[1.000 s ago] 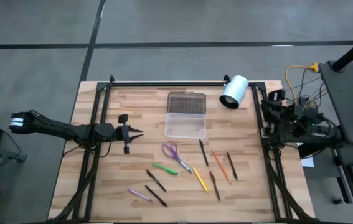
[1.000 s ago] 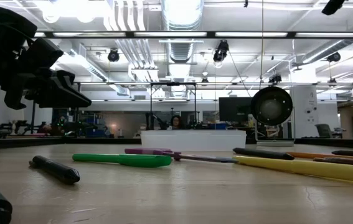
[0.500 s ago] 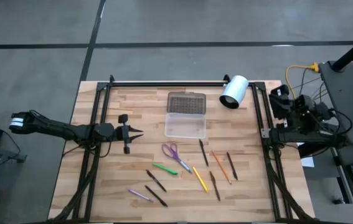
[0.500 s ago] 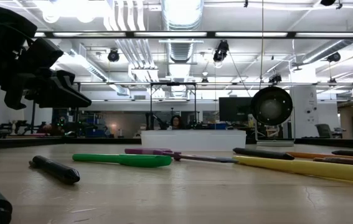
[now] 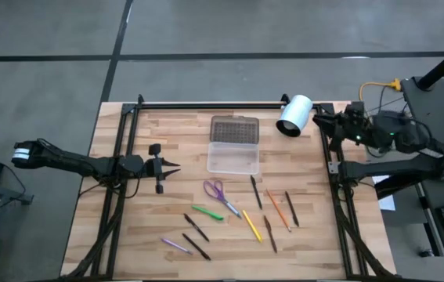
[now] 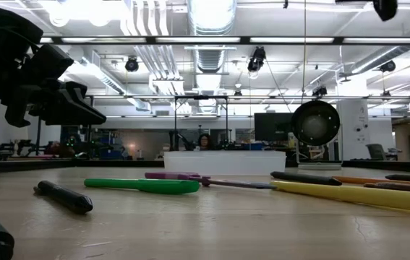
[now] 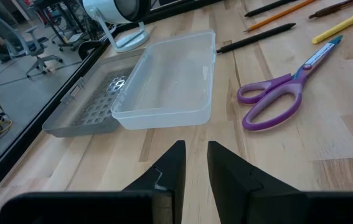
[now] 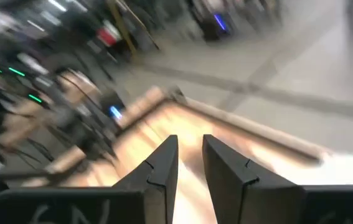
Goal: Pick & place school supplies into a supply box
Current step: Put the middle right black pen into the transparent bin
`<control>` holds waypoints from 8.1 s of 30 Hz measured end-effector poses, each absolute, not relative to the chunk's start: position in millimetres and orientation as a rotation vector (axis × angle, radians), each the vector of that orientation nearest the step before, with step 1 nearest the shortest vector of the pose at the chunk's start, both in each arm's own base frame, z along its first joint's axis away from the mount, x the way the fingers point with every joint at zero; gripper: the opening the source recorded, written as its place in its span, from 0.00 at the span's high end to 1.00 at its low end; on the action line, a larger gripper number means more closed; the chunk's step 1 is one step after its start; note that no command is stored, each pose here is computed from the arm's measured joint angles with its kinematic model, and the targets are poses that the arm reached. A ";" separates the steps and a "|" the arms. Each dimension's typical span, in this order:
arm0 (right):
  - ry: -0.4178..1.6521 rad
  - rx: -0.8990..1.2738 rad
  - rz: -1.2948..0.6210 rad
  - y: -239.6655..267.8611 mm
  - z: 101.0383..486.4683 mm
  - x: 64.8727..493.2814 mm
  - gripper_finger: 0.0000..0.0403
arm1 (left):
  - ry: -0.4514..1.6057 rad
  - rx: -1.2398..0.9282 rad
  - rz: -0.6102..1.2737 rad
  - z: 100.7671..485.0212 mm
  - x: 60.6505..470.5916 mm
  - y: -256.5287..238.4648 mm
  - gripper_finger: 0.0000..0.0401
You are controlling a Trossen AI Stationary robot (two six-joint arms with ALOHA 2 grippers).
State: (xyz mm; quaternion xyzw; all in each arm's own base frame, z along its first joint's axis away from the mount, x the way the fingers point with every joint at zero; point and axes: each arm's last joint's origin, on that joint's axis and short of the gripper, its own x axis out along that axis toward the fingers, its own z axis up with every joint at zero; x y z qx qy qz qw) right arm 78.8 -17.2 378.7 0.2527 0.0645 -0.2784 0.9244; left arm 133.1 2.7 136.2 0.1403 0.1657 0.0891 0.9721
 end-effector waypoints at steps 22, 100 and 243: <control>0.725 0.849 -0.782 -14.7 354.6 118.1 0.83 | 0.335 0.283 0.180 136.2 133.1 2.7 0.87; 1.605 0.862 -1.050 70.1 224.8 216.5 0.83 | 0.334 0.283 0.180 136.2 133.1 2.7 0.87; 1.471 0.772 -0.736 84.8 141.1 205.6 0.96 | 0.335 0.283 0.180 136.2 133.1 2.7 0.87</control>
